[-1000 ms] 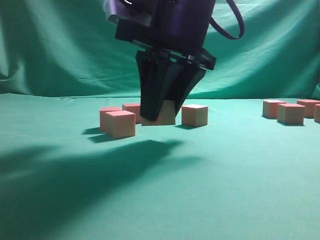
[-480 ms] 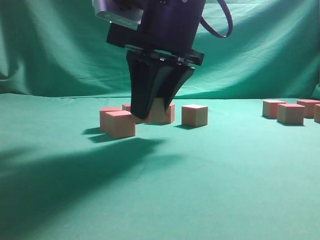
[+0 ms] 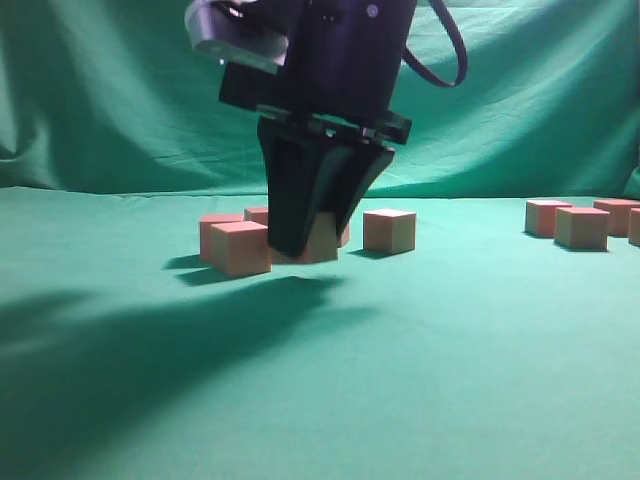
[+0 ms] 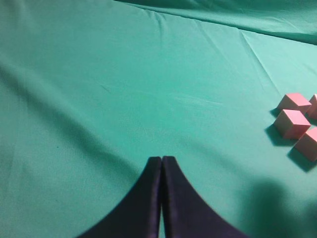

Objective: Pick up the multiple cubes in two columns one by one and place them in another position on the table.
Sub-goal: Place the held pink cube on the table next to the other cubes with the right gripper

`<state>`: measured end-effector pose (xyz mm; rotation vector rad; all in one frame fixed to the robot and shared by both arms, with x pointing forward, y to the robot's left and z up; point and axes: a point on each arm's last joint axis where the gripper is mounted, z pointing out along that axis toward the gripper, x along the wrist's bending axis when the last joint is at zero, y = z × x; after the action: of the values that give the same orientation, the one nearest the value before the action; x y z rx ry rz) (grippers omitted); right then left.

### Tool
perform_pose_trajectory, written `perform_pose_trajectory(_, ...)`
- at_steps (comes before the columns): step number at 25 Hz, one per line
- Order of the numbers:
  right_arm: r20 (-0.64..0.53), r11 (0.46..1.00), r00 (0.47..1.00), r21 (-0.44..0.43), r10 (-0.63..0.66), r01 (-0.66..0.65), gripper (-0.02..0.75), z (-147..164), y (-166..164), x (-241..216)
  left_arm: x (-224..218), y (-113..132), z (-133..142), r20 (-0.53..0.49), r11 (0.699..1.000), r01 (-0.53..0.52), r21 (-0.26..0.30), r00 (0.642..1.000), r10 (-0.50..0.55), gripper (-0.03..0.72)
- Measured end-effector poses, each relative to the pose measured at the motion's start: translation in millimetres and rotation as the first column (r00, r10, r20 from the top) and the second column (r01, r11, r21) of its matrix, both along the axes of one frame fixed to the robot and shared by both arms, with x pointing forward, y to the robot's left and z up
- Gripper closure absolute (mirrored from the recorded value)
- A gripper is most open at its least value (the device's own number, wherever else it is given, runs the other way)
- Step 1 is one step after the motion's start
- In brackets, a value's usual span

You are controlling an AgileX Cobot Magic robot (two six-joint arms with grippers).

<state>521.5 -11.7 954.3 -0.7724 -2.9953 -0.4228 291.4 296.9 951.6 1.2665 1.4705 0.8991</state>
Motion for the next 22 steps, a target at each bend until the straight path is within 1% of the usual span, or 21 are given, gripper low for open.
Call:
perform_pose_trajectory(4,-0.021,1.0,1.0,-0.02,0.003,-0.003,0.482,-9.9,0.6,0.6,0.0,0.0,0.0,0.0,1.0,0.0,0.0,1.0,0.0,0.688)
perform_pose_trajectory(19,-0.009,1.0,1.0,-0.012,0.007,-0.007,0.482,-9.9,1.3,1.5,0.0,0.0,0.0,0.0,1.0,0.0,0.0,1.0,0.0,0.688)
perform_pose_trajectory(22,-0.004,1.0,1.0,-0.012,0.025,-0.025,0.332,-9.9,1.4,1.6,0.0,0.0,0.0,0.0,1.0,0.0,0.0,1.0,0.0,0.688)
